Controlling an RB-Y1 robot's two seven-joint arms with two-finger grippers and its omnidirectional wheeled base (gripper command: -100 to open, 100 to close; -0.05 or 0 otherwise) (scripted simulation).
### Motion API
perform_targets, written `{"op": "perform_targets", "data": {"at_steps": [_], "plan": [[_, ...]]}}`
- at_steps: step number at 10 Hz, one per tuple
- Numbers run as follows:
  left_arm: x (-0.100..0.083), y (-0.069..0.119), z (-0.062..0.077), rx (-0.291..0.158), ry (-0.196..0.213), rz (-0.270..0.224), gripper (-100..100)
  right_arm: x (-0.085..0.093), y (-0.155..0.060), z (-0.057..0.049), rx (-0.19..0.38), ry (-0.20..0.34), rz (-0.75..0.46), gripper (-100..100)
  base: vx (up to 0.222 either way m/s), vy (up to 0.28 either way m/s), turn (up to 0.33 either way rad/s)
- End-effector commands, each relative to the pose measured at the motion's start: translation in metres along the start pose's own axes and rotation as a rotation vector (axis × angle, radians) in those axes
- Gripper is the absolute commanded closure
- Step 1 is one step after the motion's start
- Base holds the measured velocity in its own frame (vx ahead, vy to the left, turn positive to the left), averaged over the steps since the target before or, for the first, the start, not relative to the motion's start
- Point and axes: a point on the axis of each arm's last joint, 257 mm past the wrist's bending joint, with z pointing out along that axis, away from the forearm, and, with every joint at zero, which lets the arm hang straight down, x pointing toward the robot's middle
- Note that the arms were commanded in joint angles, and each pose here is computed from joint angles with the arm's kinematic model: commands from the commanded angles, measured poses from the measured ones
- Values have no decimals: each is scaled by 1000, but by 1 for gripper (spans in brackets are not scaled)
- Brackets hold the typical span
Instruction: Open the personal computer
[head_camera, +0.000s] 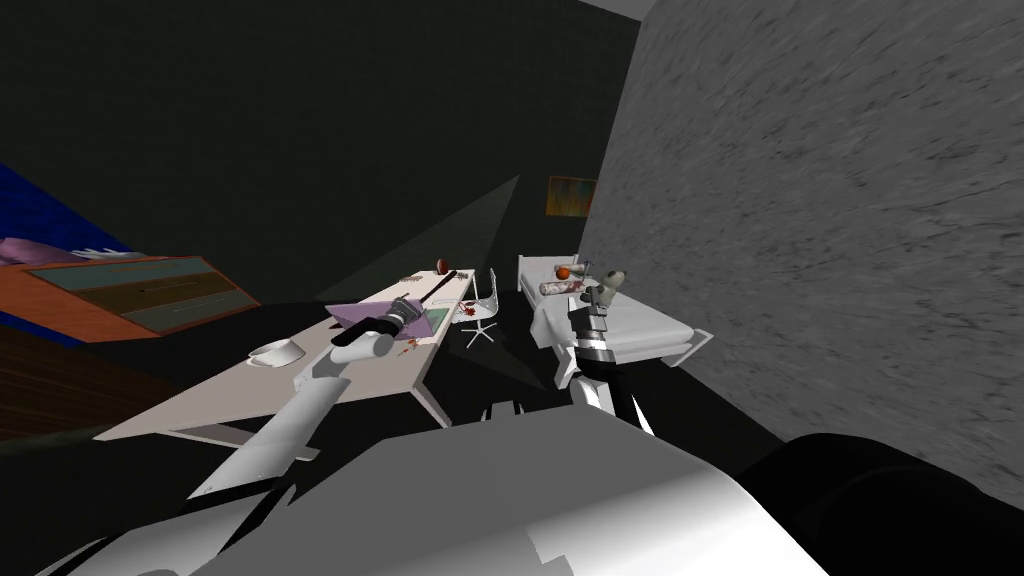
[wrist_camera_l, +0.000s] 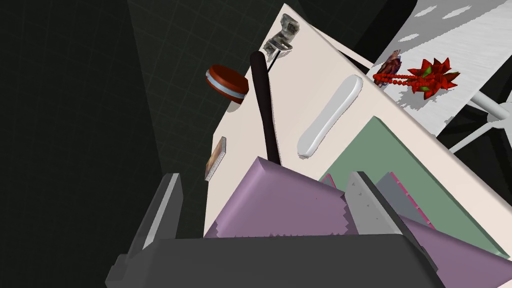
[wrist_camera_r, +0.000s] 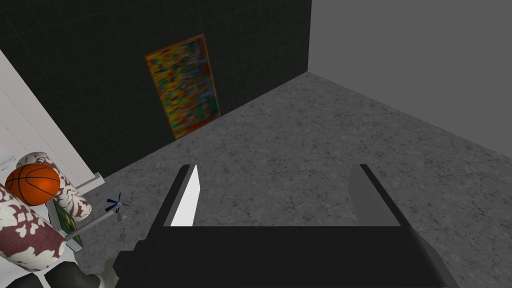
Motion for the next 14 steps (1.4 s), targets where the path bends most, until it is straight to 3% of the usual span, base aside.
{"op": "perform_targets", "data": {"at_steps": [1,2,3,4,14], "plan": [[0,0,0,-3,-2,-1,-100,0,0,0,0,0,0,0,5,-13,-2],[0,0,0,-2,-1,-1,100,0,0,0,0,0,0,0,3,-6,-1],[-2,-1,-1,-37,-11,-3,100,0,0,0,0,0,0,0,49,-13,2],[-3,-1,-1,-38,-12,-3,100,0,0,0,0,0,0,0,58,-18,13],[-14,-5,-12,-217,-83,-1,100,0,0,0,0,0,0,0,72,-16,9]]}}
